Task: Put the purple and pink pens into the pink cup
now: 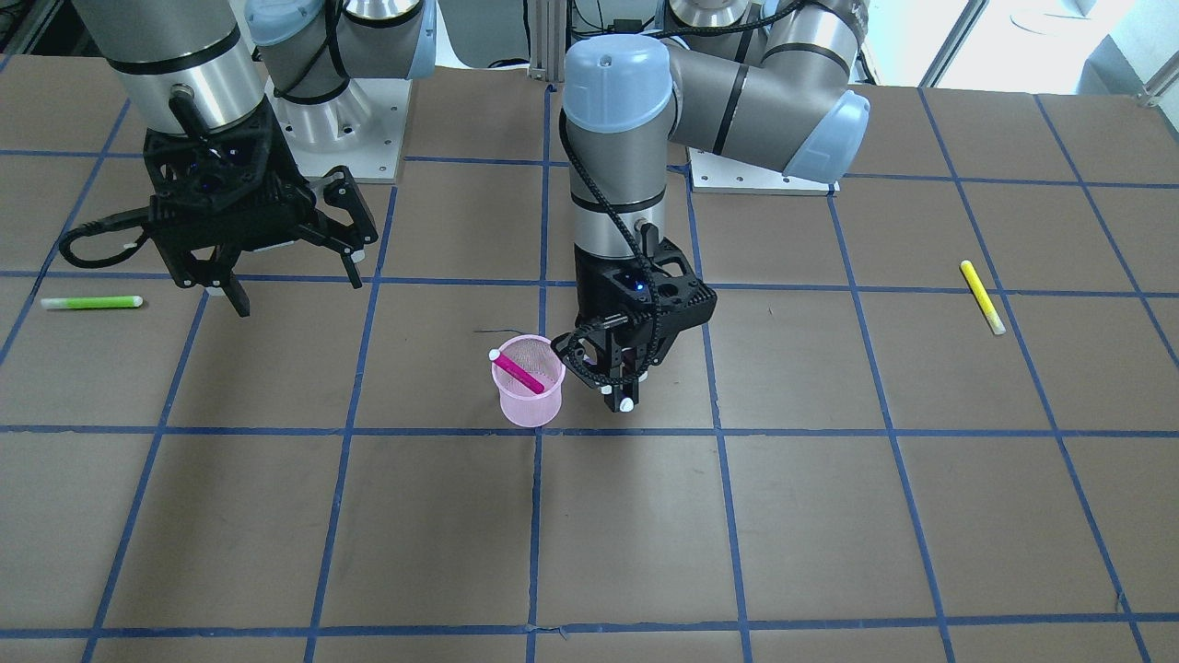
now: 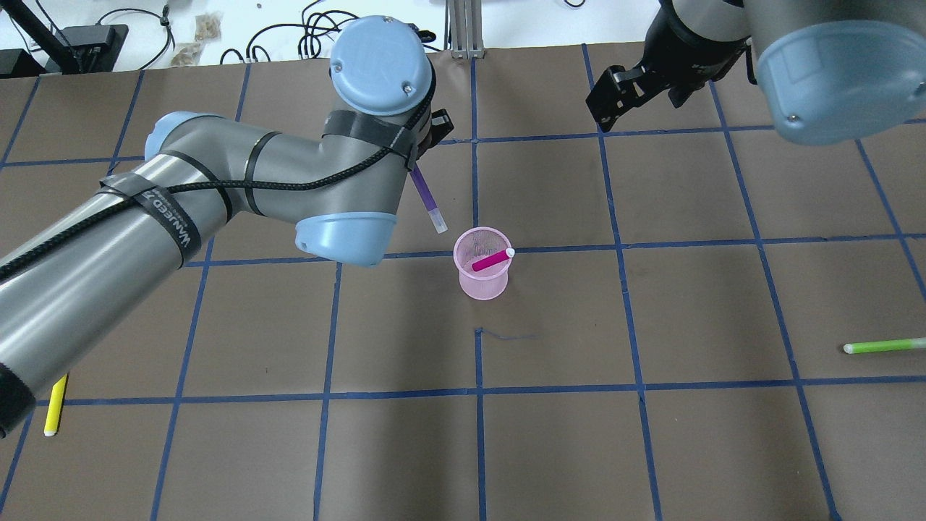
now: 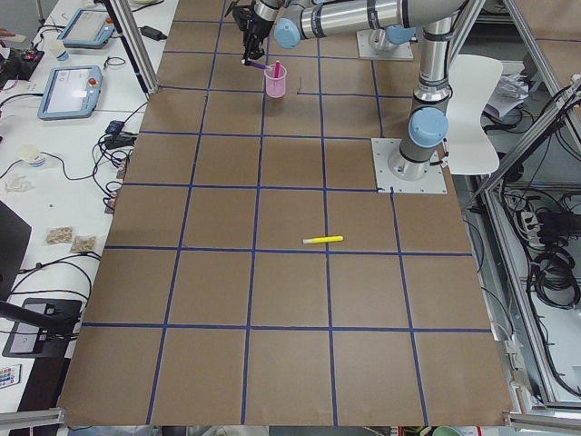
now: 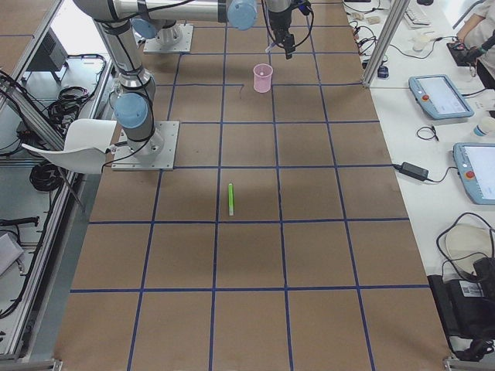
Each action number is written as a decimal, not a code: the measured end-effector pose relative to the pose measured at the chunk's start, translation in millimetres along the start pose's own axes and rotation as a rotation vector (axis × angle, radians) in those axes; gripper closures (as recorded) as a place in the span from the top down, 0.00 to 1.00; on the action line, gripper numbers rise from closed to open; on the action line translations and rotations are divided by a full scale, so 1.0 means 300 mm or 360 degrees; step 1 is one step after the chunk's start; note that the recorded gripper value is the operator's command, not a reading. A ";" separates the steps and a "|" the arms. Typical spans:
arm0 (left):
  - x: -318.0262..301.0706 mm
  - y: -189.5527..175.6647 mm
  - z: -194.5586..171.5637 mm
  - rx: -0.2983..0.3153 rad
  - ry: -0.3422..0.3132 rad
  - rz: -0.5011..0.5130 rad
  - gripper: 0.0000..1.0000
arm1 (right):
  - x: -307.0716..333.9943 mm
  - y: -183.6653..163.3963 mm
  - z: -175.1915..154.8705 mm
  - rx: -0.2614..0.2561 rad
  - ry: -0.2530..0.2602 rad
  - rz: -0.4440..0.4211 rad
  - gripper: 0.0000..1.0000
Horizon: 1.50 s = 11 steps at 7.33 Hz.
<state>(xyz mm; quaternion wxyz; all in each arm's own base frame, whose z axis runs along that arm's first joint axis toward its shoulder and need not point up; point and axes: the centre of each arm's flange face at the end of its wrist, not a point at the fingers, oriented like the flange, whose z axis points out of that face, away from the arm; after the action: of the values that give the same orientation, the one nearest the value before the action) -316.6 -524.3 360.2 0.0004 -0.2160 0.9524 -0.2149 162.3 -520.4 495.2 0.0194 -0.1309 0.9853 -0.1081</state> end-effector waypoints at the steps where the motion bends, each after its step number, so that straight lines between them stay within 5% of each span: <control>1: 0.022 0.056 0.005 0.0009 0.0001 -0.0030 0.00 | -0.001 0.010 -0.026 -0.0035 0.0026 0.0100 1.00; 4: 0.059 0.180 0.038 0.0031 -0.0030 -0.0013 0.00 | -0.002 0.017 -0.072 -0.0161 0.0040 0.0212 1.00; 8: 0.108 0.269 0.092 0.0022 -0.0050 0.0008 0.00 | -0.005 0.021 -0.069 -0.0176 0.0055 0.0320 1.00; 9: 0.114 0.282 0.110 0.0013 -0.0059 0.0018 0.35 | -0.006 0.021 -0.067 -0.0177 0.0049 0.0322 1.00; 11: 0.122 0.298 0.123 0.0004 -0.0063 0.0027 0.79 | -0.008 0.021 -0.066 -0.0176 0.0041 0.0322 1.00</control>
<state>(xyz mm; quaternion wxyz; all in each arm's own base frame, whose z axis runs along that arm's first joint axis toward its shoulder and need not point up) -383.0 -481.6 293.5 0.0212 -0.2122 0.9538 -0.2117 161.8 -509.8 513.2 0.0104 -0.0302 0.9981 -0.0528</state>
